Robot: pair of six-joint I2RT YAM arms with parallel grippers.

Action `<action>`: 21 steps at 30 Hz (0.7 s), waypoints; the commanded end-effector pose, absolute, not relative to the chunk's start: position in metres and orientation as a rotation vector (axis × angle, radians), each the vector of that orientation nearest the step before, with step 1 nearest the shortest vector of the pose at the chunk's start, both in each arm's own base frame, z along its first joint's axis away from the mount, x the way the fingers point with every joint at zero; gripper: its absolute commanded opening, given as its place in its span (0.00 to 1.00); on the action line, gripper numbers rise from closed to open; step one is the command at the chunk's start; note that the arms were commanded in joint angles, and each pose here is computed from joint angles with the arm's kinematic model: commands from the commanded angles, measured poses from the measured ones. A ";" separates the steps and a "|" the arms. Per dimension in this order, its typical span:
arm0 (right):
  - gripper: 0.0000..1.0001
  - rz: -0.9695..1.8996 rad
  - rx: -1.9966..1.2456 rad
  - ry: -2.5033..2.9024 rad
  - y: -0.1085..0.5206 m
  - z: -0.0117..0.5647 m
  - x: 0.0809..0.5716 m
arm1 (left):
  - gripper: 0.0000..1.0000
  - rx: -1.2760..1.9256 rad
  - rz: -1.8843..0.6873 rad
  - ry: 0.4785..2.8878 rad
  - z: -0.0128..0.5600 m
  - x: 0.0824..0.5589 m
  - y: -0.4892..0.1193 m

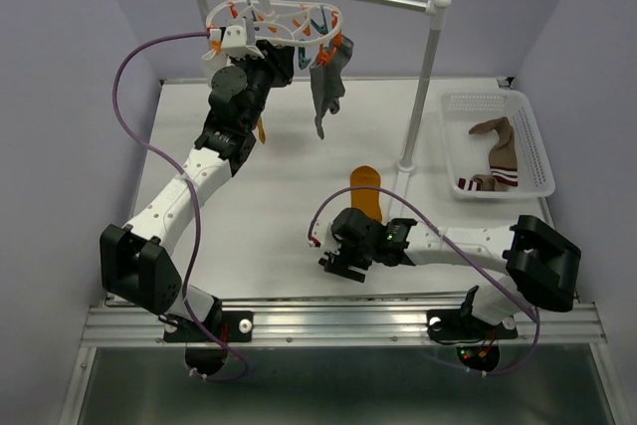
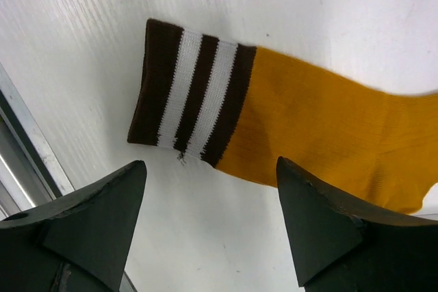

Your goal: Clip the socks to the hanger

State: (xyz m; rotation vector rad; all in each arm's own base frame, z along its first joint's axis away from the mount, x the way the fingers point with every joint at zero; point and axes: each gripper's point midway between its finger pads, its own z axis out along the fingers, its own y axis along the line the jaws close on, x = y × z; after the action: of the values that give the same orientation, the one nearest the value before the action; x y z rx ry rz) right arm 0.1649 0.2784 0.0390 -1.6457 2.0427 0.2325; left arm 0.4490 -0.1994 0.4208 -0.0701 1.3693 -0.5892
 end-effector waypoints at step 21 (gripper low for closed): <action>0.68 0.346 -1.593 1.877 0.309 0.027 0.165 | 0.00 -0.059 -0.612 1.292 0.459 0.436 -0.194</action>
State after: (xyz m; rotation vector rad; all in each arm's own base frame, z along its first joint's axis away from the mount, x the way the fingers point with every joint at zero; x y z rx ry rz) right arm 0.1592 0.2958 0.0258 -1.6219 1.9502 0.2891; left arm 0.4481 -0.2009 0.4190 -0.0595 1.3856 -0.5912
